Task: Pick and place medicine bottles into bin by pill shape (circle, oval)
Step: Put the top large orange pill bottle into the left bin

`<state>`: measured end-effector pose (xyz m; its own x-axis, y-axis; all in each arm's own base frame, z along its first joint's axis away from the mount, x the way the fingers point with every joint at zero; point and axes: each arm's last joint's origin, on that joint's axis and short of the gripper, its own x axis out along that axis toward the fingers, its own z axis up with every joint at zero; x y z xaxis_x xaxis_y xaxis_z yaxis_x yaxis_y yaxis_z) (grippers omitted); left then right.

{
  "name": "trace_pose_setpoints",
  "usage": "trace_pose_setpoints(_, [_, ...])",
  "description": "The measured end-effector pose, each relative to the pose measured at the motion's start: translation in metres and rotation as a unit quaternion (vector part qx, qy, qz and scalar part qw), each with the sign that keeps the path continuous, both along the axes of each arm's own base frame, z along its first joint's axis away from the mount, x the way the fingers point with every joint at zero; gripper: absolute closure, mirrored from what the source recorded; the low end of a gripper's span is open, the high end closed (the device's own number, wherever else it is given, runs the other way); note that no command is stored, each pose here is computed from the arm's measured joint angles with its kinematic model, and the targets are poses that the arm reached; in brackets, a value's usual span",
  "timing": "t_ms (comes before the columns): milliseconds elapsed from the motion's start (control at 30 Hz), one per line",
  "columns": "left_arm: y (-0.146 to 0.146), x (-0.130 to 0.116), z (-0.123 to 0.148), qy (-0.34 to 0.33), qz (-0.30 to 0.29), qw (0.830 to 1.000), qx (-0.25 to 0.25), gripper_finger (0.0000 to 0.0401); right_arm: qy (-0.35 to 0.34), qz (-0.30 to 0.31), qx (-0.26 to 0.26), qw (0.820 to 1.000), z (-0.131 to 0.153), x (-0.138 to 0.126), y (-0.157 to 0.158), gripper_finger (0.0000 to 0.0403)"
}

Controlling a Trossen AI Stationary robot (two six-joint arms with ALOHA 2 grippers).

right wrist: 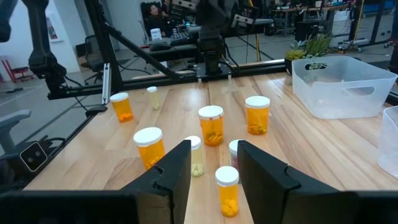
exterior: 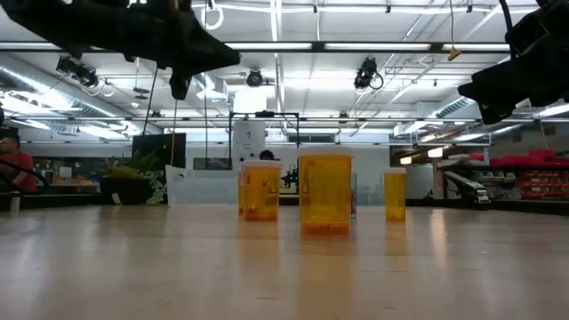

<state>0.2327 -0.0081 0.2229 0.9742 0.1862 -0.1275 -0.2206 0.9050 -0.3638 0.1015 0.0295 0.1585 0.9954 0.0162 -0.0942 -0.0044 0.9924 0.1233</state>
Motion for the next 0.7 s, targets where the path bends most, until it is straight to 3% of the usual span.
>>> trace_pose_setpoints(200, [0.001,0.023,0.005,0.112,-0.004,0.993,-0.022,0.0371,0.000,0.000,0.000,1.000,0.000,0.000,0.000,0.0265])
trace_pose_setpoints(400, [0.007,0.040,0.013,0.217,0.012,0.976,-0.021,0.0347,0.000,0.000,0.000,1.000,0.000,0.000,0.000,0.0265])
trace_pose_setpoints(700, [0.023,0.056,0.014,0.383,0.012,0.923,-0.044,0.0246,0.000,0.000,0.000,1.000,0.000,0.000,0.000,0.0265])
